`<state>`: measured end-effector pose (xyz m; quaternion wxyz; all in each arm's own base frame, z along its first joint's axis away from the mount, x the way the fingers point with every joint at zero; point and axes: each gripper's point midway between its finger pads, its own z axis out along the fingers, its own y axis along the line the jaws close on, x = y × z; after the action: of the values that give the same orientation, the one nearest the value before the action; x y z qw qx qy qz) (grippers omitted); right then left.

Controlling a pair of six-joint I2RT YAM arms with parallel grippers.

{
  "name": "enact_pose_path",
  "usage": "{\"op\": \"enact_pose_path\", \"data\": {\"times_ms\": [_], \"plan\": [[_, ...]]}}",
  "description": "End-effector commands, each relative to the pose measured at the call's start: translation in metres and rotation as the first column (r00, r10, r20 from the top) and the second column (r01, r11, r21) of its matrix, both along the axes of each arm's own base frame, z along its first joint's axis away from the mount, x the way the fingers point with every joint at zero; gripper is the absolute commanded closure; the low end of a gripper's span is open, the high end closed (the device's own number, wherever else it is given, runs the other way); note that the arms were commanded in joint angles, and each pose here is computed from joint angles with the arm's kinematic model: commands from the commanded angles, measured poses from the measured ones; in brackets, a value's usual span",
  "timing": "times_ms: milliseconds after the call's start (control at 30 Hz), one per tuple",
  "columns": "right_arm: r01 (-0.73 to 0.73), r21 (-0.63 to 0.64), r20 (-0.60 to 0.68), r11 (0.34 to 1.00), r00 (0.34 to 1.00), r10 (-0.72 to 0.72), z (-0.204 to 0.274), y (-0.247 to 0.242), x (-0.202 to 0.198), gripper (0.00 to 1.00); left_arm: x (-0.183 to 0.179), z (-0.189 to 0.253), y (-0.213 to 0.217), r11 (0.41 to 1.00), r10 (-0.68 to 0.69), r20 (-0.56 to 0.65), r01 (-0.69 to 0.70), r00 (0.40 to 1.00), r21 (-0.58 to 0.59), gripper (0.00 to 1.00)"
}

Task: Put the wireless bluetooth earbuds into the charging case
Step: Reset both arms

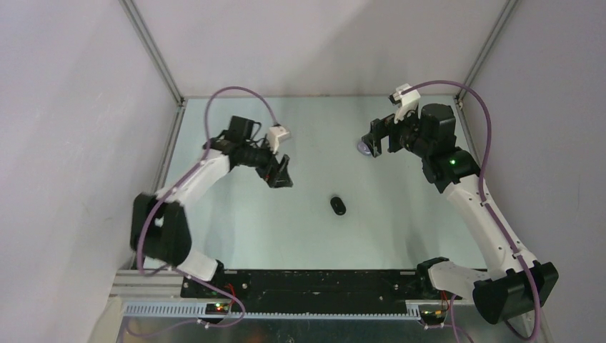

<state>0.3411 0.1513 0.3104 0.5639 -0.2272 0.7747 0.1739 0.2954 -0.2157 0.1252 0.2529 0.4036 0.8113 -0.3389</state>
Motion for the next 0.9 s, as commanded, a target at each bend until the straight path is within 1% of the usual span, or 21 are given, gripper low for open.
{"op": "enact_pose_path", "data": {"times_ms": [0,100,133,167,200,233,300,333,400,433,533,567,600,633,667,700,733,767,800,833,867], "plan": [[0.032,0.033,0.066,0.999,0.997,-0.034,0.022,-0.005,0.002,0.01,0.018,0.066,0.037,0.994,0.11,0.255,-0.098,0.961,-0.056,0.01],[0.05,0.04,0.077,0.998,0.996,-0.053,0.026,-0.009,0.001,0.01,0.015,0.108,0.066,0.976,0.211,0.359,-0.177,0.909,-0.127,0.01],[0.056,0.042,0.081,0.998,0.995,-0.059,0.028,-0.011,0.001,0.0,0.019,0.12,0.081,0.962,0.268,0.383,-0.224,0.884,-0.156,0.01],[0.059,0.046,0.087,0.997,0.994,-0.063,0.03,-0.012,0.0,0.01,0.012,0.133,0.089,0.953,0.297,0.42,-0.241,0.858,-0.182,0.01],[0.062,0.048,0.091,0.997,0.994,-0.067,0.032,-0.014,0.0,0.01,0.016,0.144,0.105,0.934,0.355,0.444,-0.288,0.823,-0.212,0.01],[0.06,0.052,0.099,0.997,0.993,-0.065,0.035,-0.015,-0.002,0.01,0.009,0.155,0.111,0.926,0.375,0.489,-0.295,0.788,-0.235,0.01],[0.057,0.06,0.113,0.997,0.992,-0.064,0.041,-0.019,-0.006,0.01,0.001,0.167,0.128,0.901,0.435,0.532,-0.347,0.726,-0.263,0.01],[0.056,0.065,0.119,0.996,0.991,-0.063,0.043,-0.02,-0.007,0.01,0.001,0.168,0.138,0.88,0.474,0.543,-0.396,0.693,-0.264,0.01],[0.055,0.075,0.144,0.996,0.987,-0.066,0.053,-0.025,-0.013,0.01,-0.007,0.173,0.151,0.849,0.517,0.594,-0.455,0.616,-0.267,0.01],[0.062,0.077,0.151,0.995,0.986,-0.073,0.055,-0.029,-0.014,0.01,-0.013,0.175,0.154,0.841,0.526,0.613,-0.468,0.59,-0.271,0.01],[0.059,0.086,0.191,0.995,0.979,-0.075,0.068,-0.036,-0.023,0.01,-0.017,0.174,0.166,0.801,0.568,0.614,-0.539,0.548,-0.26,0.01],[0.07,0.085,0.199,0.994,0.976,-0.086,0.07,-0.042,-0.024,0.01,-0.019,0.178,0.167,0.791,0.581,0.618,-0.545,0.53,-0.277,0.0],[0.057,0.079,0.223,0.995,0.972,-0.073,0.076,-0.043,-0.03,0.01,-0.019,0.171,0.17,0.78,0.592,0.615,-0.563,0.52,-0.275,0.01],[0.061,0.072,0.228,0.996,0.971,-0.076,0.077,-0.047,-0.033,0.01,-0.02,0.176,0.173,0.769,0.601,0.634,-0.568,0.487,-0.293,0.01],[0.04,0.062,0.26,0.997,0.964,-0.055,0.084,-0.048,-0.042,0.01,-0.02,0.17,0.175,0.759,0.61,0.632,-0.581,0.479,-0.293,0.01],[0.045,0.053,0.269,0.998,0.961,-0.058,0.086,-0.052,-0.046,0.01,-0.017,0.175,0.182,0.729,0.638,0.634,-0.608,0.437,-0.314,0.01],[0.049,0.034,0.31,0.998,0.949,-0.057,0.094,-0.055,-0.056,0.01,-0.016,0.175,0.185,0.713,0.653,0.627,-0.623,0.424,-0.322,0.01],[0.059,0.02,0.313,0.998,0.948,-0.062,0.094,-0.059,-0.062,0.01,-0.013,0.178,0.19,0.682,0.681,0.618,-0.647,0.393,-0.341,0.01],[0.064,0.002,0.353,0.998,0.934,-0.06,0.102,-0.062,-0.074,0.01,-0.01,0.182,0.193,0.665,0.695,0.619,-0.655,0.366,-0.359,0.01],[0.091,-0.002,0.367,0.996,0.926,-0.084,0.105,-0.068,-0.085,0.01,-0.009,0.185,0.198,0.63,0.723,0.606,-0.677,0.333,-0.38,0.01],[0.109,-0.006,0.379,0.994,0.92,-0.099,0.108,-0.072,-0.09,0.01,-0.007,0.19,0.202,0.609,0.737,0.608,-0.68,0.296,-0.407,0.01]]}}
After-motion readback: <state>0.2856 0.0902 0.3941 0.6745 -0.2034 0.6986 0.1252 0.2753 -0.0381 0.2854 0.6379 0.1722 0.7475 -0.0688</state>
